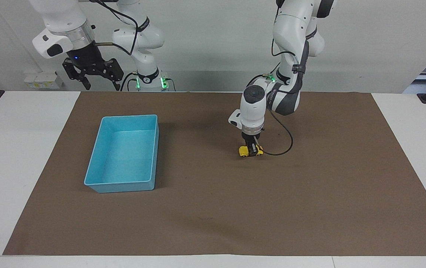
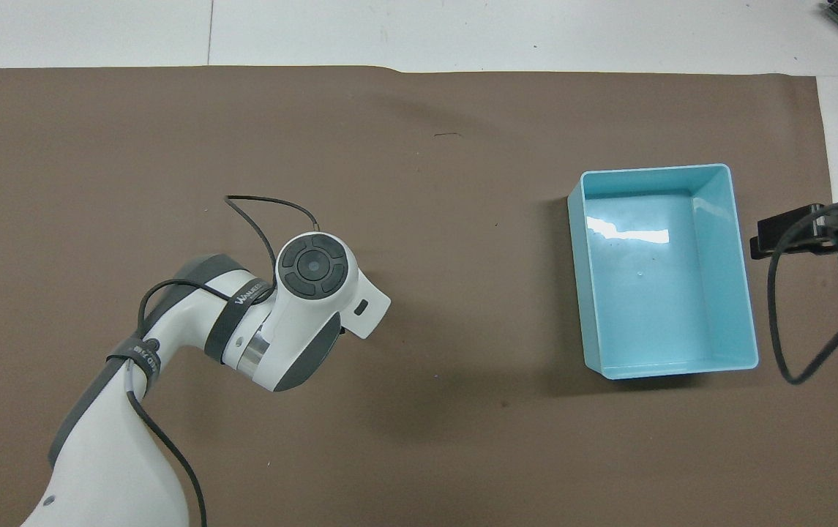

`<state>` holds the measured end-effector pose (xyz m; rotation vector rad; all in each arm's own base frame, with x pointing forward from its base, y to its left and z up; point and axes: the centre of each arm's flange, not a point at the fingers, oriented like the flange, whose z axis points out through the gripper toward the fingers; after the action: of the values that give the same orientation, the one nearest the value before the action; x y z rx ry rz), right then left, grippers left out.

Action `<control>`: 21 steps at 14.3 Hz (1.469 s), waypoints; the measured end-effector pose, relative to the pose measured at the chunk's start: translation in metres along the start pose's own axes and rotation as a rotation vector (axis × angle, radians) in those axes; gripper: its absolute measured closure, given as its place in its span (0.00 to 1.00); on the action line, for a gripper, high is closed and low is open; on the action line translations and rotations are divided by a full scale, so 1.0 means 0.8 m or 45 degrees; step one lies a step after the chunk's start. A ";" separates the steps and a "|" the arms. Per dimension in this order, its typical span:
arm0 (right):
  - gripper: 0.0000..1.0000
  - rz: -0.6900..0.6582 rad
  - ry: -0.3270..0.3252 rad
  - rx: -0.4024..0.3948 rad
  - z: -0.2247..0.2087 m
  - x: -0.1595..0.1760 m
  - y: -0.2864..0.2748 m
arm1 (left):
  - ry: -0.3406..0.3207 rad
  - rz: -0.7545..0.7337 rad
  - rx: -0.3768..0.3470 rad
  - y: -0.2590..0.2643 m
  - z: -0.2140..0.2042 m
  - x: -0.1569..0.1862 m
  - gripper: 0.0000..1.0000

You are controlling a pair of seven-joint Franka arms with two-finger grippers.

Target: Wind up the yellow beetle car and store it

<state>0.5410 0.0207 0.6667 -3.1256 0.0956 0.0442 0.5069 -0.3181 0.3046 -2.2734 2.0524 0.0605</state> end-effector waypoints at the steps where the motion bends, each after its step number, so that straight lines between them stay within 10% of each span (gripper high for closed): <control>1: 0.00 0.000 0.000 0.000 0.000 0.000 0.000 | -0.002 0.001 -0.004 -0.003 0.001 -0.010 0.55; 15: 0.00 0.000 0.000 0.000 0.000 0.000 0.000 | -0.017 0.060 -0.075 -0.057 0.016 -0.186 0.54; 21: 0.00 0.000 -0.004 0.000 0.002 0.000 0.000 | -0.004 0.064 -0.030 -0.089 -0.048 -0.173 0.00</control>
<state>0.5411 0.0208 0.6653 -3.1257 0.0953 0.0490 0.5625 -0.1774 0.3562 -2.2337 2.1178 0.0920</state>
